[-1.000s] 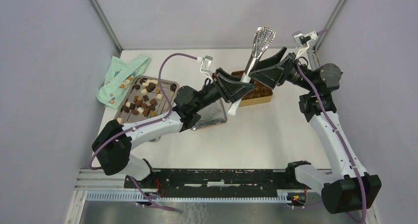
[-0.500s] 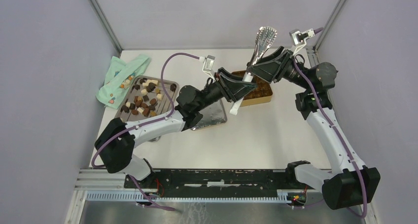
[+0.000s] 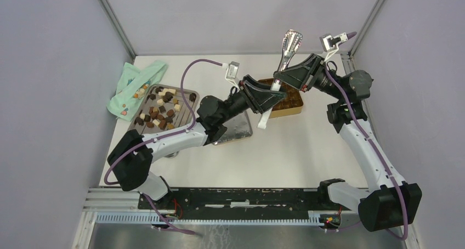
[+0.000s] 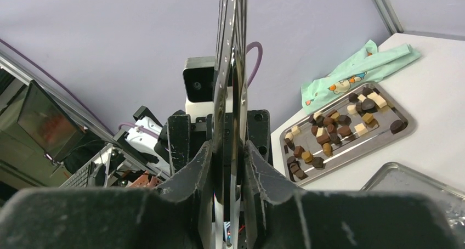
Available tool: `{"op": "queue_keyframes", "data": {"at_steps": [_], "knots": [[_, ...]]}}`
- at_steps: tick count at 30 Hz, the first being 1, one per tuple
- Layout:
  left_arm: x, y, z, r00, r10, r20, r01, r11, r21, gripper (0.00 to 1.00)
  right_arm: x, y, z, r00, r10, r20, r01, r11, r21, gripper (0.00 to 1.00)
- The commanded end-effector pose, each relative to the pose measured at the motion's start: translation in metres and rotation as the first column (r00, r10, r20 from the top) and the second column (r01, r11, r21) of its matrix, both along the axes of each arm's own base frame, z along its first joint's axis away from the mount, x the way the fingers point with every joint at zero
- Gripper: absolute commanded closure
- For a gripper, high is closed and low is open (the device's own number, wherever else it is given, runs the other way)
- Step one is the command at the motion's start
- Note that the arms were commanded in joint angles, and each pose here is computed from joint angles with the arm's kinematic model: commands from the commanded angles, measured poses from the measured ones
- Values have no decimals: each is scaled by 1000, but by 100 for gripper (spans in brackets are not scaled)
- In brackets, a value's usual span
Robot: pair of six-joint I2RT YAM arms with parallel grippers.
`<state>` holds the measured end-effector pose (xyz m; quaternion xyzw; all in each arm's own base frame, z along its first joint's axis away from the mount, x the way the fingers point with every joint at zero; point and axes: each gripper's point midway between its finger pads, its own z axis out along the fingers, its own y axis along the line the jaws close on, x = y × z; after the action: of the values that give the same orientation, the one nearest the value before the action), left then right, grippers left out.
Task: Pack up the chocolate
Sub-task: Pick up the clamp from the center of the board.
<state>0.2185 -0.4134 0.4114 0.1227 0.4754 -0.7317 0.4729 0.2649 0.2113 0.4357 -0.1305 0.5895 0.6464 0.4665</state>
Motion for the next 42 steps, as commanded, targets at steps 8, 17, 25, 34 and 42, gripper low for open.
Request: {"op": "queue_keyframes", "data": {"at_steps": [8,17,25,34,42], "knots": [[-9,5,16,999,-25,28,27,999,-46,35,3,-2,16,1000,-21,13,21,999,37,82],[-2,10,17,1000,28,9,-27,998,-56,42,4,-2,13,1000,-23,-2,23,999,34,72],[3,14,14,998,59,-13,-59,997,-56,46,3,-2,14,1000,-22,5,22,999,33,70],[1,13,17,999,50,-8,-50,997,-57,42,3,-2,11,1000,-23,0,23,999,30,68],[2,15,17,998,58,-4,-58,996,-70,57,1,-2,12,1000,-22,9,22,999,29,65]]}}
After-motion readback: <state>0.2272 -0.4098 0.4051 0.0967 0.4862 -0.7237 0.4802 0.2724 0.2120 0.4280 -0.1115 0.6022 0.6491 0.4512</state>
